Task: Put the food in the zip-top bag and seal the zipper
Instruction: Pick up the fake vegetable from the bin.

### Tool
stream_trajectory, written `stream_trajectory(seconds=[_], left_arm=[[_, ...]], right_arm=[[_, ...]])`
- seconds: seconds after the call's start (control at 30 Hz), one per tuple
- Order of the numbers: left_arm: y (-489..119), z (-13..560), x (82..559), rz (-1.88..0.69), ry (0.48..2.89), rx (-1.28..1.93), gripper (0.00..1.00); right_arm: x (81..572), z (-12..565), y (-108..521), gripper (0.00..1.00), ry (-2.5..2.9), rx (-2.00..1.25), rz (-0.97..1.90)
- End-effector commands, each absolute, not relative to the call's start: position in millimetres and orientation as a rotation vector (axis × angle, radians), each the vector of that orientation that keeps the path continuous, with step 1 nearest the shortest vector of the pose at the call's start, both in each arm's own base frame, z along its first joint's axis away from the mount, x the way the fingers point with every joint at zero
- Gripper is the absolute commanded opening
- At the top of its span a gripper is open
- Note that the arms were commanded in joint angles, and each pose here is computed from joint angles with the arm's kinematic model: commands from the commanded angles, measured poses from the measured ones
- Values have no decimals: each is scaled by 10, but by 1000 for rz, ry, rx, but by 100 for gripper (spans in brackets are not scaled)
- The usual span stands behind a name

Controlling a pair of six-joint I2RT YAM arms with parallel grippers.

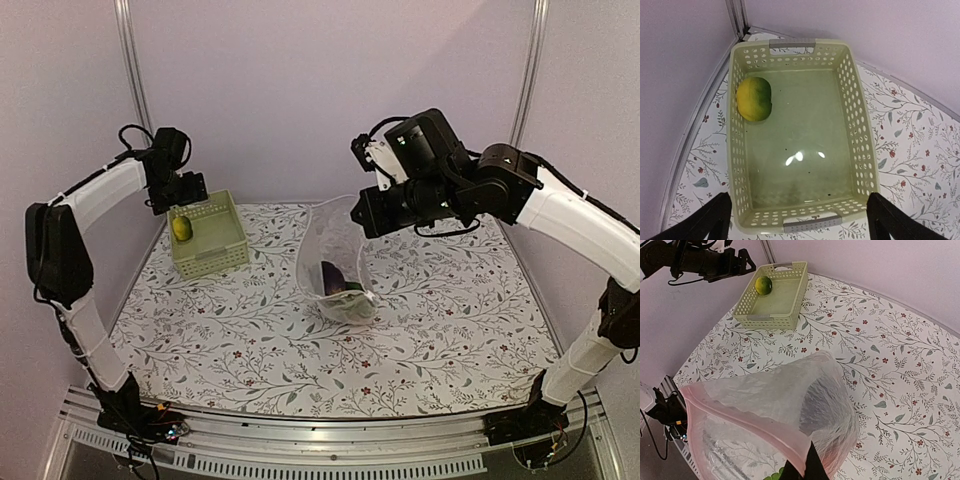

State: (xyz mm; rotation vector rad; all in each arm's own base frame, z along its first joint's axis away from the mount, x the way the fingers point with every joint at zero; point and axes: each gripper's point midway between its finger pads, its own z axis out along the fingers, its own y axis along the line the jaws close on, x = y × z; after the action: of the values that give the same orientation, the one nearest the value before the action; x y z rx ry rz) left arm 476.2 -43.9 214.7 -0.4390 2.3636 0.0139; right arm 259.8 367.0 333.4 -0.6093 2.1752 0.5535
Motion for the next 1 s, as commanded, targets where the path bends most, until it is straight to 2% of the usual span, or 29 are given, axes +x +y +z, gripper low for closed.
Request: stream_trajectory(seconds=[0.0, 0.37, 0.63, 0.97], left_arm=[[-124, 2103, 5128, 206, 2313, -455, 93], [150, 1701, 5707, 491, 2325, -399, 85], [346, 1324, 5800, 513, 2394, -407, 83], [394, 928, 5905, 518, 2480, -364, 72]], right_arm=[[2543, 3445, 3642, 0, 2156, -594, 590], [2527, 3418, 3695, 0, 2169, -596, 619], [2529, 3398, 3725, 0, 2178, -595, 628], [2521, 3393, 3781, 0, 2187, -599, 654]])
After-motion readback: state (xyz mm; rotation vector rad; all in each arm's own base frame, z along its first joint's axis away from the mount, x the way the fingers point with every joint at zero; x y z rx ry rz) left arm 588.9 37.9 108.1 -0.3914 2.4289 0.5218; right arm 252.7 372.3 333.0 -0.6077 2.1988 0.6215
